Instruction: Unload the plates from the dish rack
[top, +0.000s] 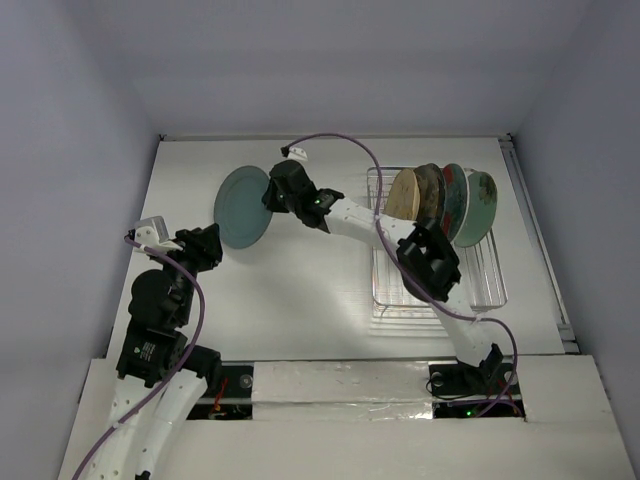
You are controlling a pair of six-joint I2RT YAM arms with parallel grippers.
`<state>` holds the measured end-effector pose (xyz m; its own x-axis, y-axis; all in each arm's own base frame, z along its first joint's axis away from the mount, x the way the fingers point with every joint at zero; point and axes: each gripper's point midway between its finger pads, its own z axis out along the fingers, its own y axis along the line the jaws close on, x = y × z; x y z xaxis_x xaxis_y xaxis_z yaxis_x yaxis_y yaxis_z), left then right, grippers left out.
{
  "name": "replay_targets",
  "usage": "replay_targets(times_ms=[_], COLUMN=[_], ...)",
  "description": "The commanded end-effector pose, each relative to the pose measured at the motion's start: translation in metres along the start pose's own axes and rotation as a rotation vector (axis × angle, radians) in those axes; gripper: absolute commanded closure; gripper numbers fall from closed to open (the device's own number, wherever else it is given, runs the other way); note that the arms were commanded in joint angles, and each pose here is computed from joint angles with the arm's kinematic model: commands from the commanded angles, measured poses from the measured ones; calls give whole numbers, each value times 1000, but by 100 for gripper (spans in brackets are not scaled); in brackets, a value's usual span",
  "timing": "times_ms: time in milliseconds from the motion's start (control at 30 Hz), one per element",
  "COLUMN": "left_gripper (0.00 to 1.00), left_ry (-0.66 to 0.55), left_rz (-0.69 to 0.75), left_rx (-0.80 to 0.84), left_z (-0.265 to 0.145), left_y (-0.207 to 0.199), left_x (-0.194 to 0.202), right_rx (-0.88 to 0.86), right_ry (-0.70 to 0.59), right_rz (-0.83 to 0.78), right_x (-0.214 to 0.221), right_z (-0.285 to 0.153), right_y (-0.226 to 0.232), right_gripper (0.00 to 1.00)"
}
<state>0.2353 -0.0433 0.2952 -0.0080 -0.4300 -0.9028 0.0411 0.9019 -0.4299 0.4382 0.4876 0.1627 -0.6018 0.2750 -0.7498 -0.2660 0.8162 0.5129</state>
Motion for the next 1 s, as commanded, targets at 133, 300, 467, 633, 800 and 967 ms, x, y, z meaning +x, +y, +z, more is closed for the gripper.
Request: replay_targets(times_ms=[133,300,467,633,800,967], left_gripper=[60,60,60,60,60,60], left_ry=[-20,-20,-21,-16,-14,-10], left_rz=[-9,-10,-11,-9,-7,-8], left_rx=[19,19,19,17,16,14], left_z=[1,1,1,2,2,2], left_y=[-5,-4,-5,-5,-4,-4], left_x=[-4,-4,-4,-4,-4,-2], right_rx=[-146,-105,-65,-40,6,-30], right_ry=[-176,-148,-74,-67,-87,-164], right_rz=[213,235,217,215,163,72], right_x=[-53,-26,12,23,14,-29], right_z=[-8,-8,-12,-18,-31,-75], right_y=[38,13,-15,-29,-37,-25], right_gripper=[97,61,50,49,36,37])
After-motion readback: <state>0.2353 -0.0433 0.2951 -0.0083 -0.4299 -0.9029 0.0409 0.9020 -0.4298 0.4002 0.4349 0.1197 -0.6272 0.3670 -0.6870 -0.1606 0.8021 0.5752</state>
